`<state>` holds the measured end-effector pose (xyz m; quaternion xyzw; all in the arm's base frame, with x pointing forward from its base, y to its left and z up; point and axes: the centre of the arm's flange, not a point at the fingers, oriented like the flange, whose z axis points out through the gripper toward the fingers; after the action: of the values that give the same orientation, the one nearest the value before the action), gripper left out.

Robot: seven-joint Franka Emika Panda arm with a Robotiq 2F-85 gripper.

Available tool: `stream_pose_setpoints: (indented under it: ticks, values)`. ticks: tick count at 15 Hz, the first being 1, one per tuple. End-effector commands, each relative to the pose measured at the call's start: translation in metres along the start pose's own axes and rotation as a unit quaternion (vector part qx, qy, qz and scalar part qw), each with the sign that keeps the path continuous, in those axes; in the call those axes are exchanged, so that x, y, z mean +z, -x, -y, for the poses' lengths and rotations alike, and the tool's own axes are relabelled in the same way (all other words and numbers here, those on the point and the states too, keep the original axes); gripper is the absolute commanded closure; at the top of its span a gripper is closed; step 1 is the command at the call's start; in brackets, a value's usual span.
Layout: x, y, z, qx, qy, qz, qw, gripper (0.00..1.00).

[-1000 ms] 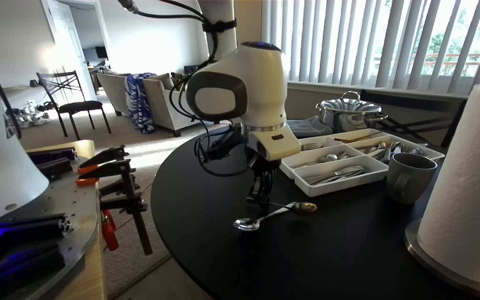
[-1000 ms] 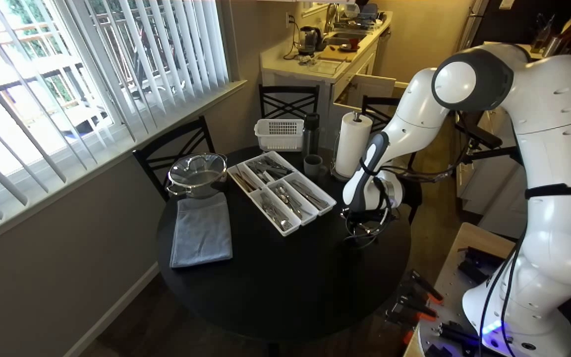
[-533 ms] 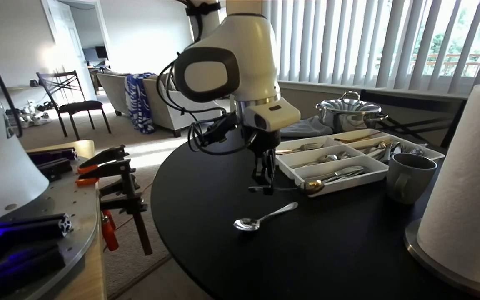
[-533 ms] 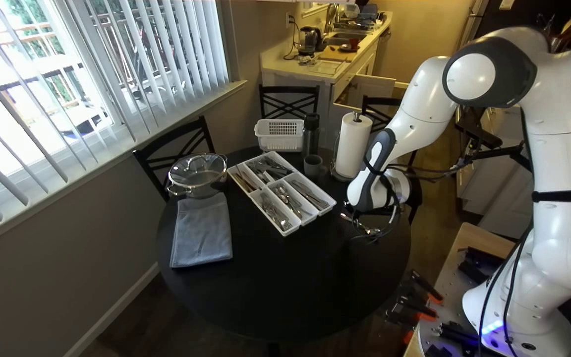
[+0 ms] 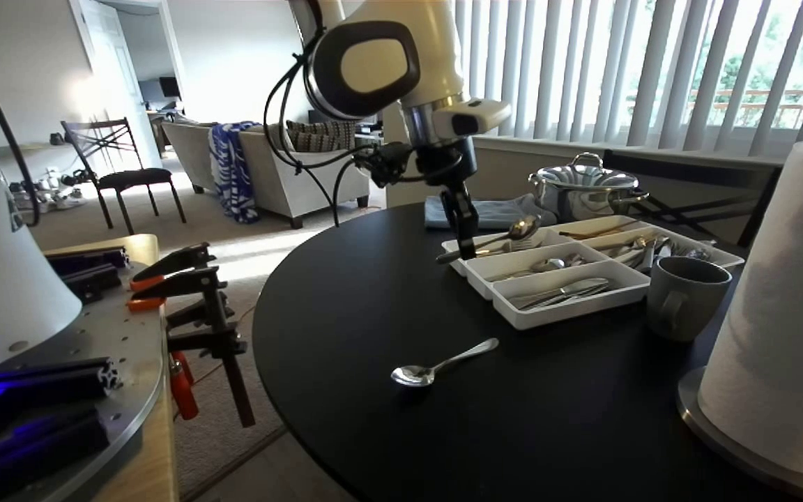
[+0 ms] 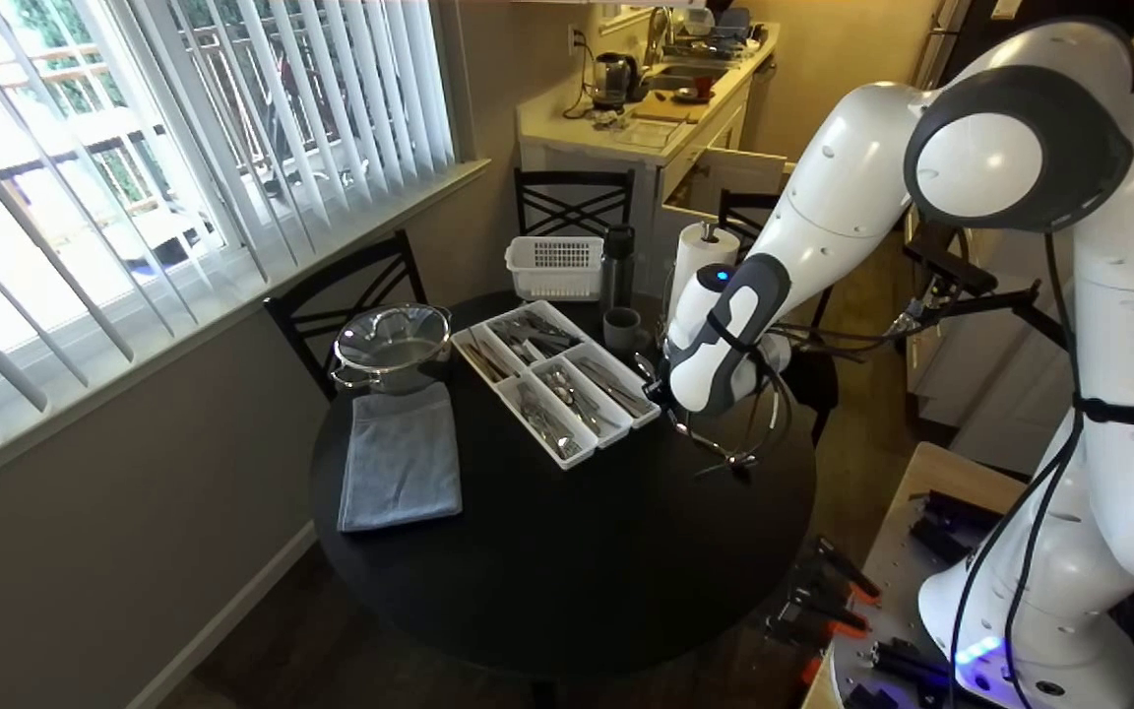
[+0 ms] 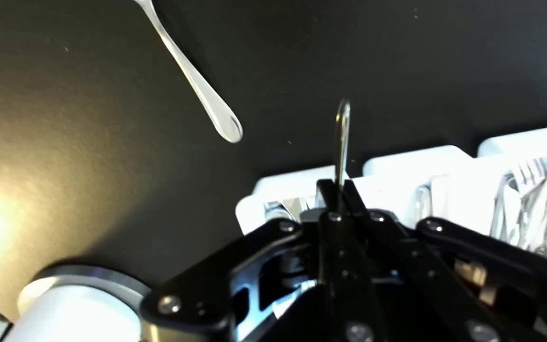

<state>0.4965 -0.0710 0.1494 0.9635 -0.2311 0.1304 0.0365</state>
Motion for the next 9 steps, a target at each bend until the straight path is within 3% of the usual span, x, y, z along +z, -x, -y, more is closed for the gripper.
stream_pose_setpoints:
  ticks: [1,6,9]
  values:
    - [-0.013,-0.036,0.035,-0.100,-0.003,-0.017,0.9949,0.99]
    - [0.004,-0.089,0.065,-0.224,-0.027,-0.042,0.9733,0.99]
    - [0.033,-0.102,0.076,-0.284,-0.052,-0.030,0.9569,0.99]
